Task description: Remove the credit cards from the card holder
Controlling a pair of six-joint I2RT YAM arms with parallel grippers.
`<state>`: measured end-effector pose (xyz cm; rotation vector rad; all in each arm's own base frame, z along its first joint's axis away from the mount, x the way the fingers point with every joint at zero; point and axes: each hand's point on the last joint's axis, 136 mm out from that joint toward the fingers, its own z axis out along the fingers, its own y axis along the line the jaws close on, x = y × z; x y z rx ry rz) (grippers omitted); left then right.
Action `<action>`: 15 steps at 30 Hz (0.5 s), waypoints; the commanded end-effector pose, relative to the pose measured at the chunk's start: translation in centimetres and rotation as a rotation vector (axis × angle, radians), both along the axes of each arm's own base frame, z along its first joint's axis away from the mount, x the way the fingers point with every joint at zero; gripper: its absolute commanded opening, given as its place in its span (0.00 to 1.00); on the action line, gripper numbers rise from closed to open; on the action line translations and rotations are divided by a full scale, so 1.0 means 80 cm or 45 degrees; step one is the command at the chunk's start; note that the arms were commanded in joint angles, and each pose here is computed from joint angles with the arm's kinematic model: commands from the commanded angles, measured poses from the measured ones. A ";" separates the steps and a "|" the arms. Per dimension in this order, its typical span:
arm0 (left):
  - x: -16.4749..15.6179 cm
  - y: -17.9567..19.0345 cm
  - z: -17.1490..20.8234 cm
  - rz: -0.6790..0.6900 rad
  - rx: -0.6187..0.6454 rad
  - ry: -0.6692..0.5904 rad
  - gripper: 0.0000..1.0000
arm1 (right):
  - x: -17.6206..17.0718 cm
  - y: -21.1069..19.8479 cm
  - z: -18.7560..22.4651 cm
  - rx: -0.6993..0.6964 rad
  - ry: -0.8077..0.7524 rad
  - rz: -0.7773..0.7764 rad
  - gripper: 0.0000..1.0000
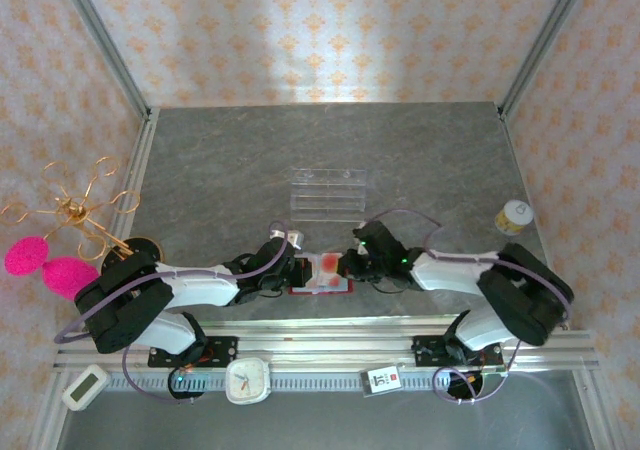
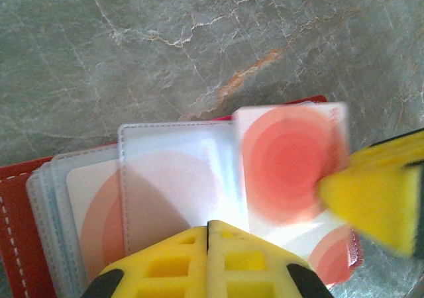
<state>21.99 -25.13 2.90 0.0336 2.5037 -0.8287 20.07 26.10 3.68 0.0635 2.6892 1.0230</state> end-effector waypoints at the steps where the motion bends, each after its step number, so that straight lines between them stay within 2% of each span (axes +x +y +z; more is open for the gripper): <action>1: -0.005 0.012 -0.006 0.025 0.066 0.027 0.00 | 0.001 -0.034 0.004 -0.072 -0.041 -0.070 0.00; 4: 0.014 0.001 0.036 0.049 -0.032 -0.070 0.02 | 0.011 -0.027 0.054 0.005 -0.198 -0.035 0.00; 8: 0.039 -0.007 0.113 0.075 -0.243 -0.253 0.25 | 0.027 -0.018 0.122 0.149 -0.417 -0.027 0.00; 10: 0.047 -0.006 0.147 0.072 -0.354 -0.327 0.36 | 0.031 -0.012 0.163 0.274 -0.528 -0.034 0.00; 15: 0.044 -0.002 0.208 0.045 -0.617 -0.458 0.58 | 0.034 -0.004 0.235 0.494 -0.708 -0.044 0.00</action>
